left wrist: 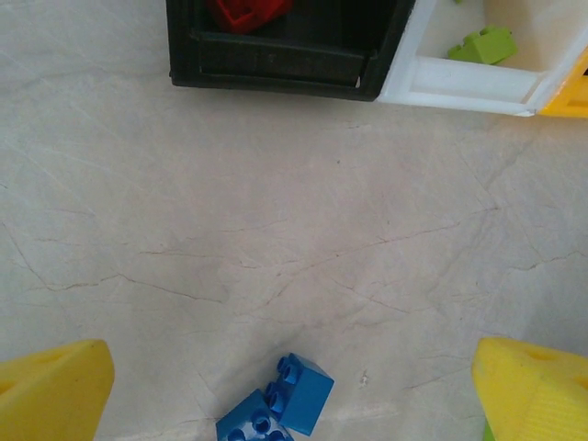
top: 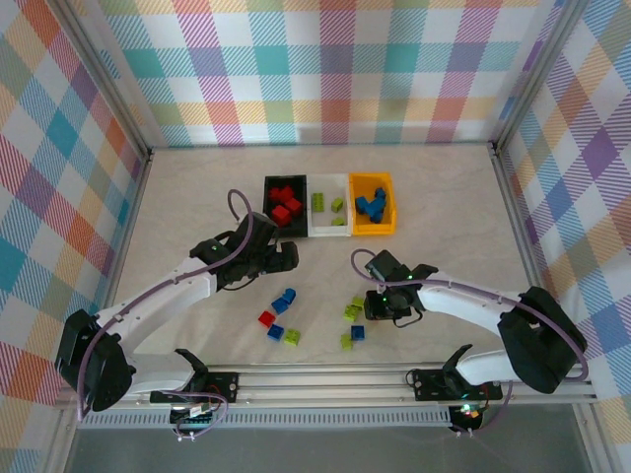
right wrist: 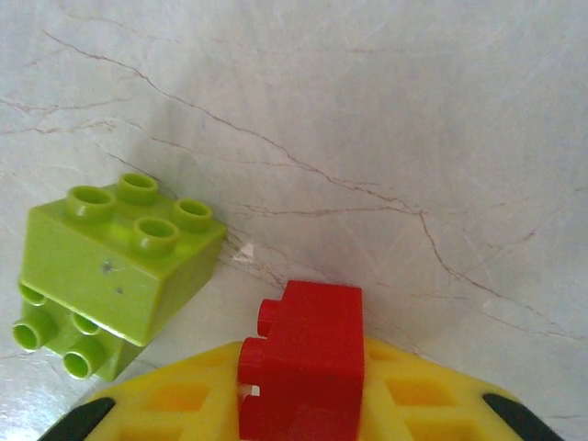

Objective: Sort the legos into containers by color

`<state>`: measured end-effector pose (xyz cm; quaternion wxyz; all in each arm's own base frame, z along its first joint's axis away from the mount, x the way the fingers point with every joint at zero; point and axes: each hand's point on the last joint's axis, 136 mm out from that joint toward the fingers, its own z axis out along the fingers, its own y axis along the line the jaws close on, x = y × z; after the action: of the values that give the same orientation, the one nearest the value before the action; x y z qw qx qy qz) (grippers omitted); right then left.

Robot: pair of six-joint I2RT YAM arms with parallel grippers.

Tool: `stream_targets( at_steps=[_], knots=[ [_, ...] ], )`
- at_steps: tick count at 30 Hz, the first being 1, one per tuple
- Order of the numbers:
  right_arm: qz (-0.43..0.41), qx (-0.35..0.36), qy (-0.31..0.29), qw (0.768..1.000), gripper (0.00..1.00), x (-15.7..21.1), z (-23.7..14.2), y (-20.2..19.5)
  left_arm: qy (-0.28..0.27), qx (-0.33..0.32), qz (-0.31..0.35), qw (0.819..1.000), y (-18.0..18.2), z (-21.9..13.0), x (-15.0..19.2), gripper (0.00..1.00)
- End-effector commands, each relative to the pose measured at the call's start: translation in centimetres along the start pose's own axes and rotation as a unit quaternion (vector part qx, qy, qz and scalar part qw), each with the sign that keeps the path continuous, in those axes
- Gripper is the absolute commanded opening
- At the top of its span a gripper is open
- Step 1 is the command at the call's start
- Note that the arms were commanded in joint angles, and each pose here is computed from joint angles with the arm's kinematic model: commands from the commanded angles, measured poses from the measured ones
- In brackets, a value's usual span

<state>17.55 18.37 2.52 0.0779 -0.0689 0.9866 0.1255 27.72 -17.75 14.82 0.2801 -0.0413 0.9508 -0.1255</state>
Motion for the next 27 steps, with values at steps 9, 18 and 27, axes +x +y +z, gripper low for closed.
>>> stream_targets(
  at_steps=[9, 18, 27],
  knots=[
    [-0.107, -0.095, -0.111, 0.983, 0.26, -9.0, -7.7, 8.5, -0.028, -0.079, -0.010, 0.996, 4.3, -1.9, 0.4, 1.00],
    [-0.131, -0.151, -0.172, 0.965, 0.27, -22.3, -6.9, 18.0, -0.020, -0.087, -0.016, 0.996, 6.1, -3.3, 2.1, 1.00],
    [-0.104, -0.132, -0.172, 0.971, 0.29, -31.5, -2.9, 20.0, -0.001, -0.077, -0.017, 0.997, 6.4, -3.2, 3.6, 1.00]
  ],
)
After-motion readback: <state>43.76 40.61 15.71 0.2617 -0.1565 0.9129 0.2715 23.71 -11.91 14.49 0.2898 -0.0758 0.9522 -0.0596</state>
